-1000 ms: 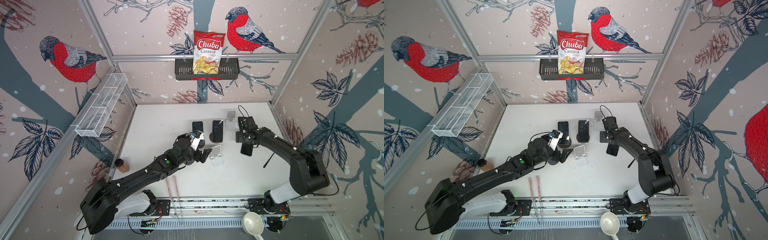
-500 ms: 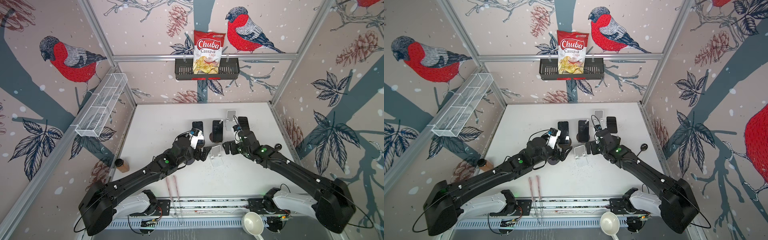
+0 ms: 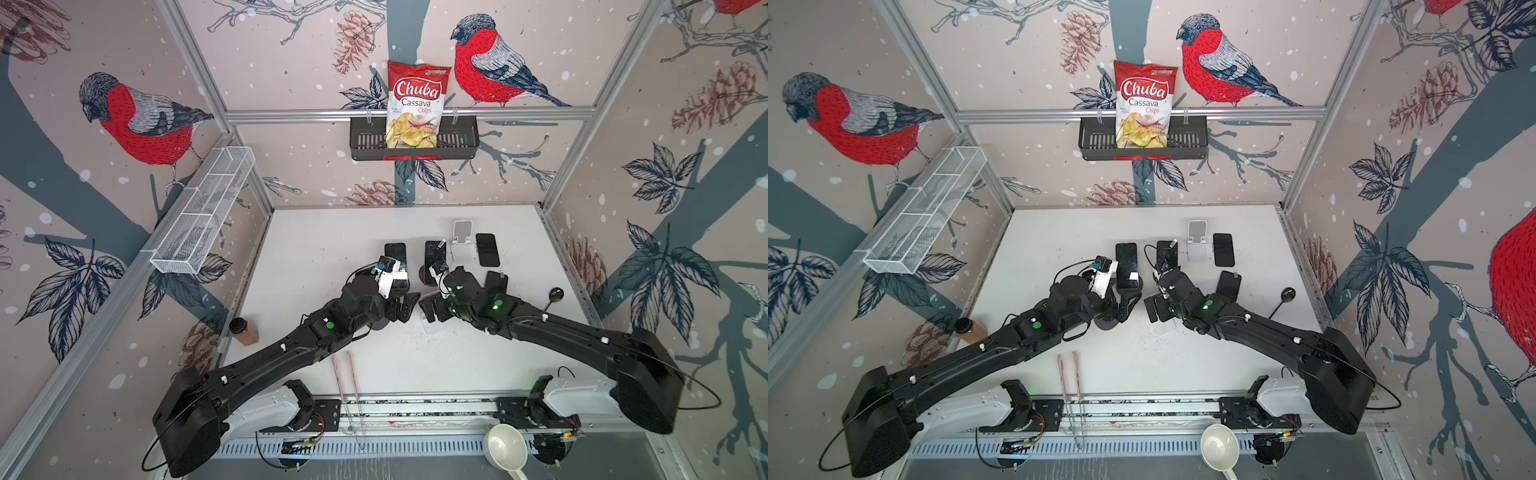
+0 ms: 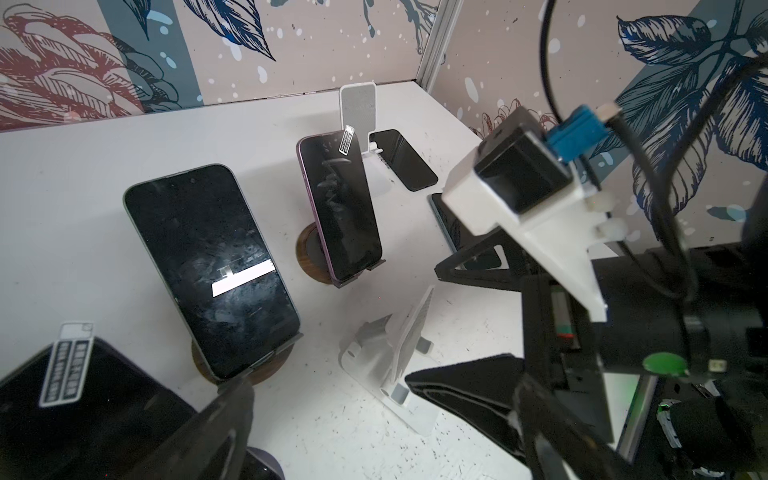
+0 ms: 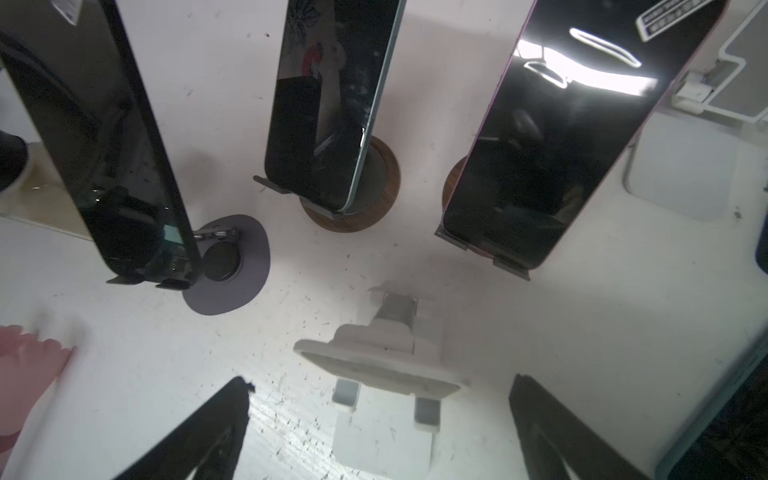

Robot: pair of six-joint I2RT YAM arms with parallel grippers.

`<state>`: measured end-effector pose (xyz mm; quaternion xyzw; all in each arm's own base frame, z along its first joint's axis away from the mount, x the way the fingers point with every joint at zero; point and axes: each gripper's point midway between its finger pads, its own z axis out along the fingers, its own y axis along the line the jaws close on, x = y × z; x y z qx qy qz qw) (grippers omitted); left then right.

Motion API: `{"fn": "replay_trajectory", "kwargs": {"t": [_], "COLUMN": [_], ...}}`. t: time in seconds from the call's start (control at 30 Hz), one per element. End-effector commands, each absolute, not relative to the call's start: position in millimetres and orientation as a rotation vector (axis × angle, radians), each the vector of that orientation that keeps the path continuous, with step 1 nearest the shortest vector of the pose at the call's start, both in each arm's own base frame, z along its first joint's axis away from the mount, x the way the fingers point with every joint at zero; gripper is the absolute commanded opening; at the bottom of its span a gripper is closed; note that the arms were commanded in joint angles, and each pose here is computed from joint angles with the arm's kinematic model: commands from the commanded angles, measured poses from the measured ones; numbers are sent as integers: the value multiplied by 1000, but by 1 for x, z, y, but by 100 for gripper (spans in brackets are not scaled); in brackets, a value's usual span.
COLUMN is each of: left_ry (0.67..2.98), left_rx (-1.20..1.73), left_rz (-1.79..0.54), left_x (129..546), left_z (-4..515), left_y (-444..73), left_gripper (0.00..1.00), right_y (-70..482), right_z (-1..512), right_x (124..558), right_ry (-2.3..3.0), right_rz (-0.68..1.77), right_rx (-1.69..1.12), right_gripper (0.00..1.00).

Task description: Remove the phone from the phone stand

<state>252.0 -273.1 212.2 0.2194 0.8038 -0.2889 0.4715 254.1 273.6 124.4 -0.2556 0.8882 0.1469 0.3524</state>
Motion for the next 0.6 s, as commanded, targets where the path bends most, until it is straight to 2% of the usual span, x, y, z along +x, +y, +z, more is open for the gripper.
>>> {"fn": "replay_trajectory", "kwargs": {"t": [0.0,0.23,0.57], "left_ry": [1955,1957,1950], "left_rx": [525,533,539], "left_rz": [-708,-705,-706], "left_x": [253,253,253], "left_z": [216,213,212], "left_y": [-273,-274,-274], "left_gripper": [97,97,97], "right_y": [275,285,286], "right_z": [123,108,102], "right_x": [265,266,267], "right_ry": [2293,2319,2337], "right_rz": [319,263,222], "right_rx": [-600,-606,-588], "right_gripper": [99,99,82]}}
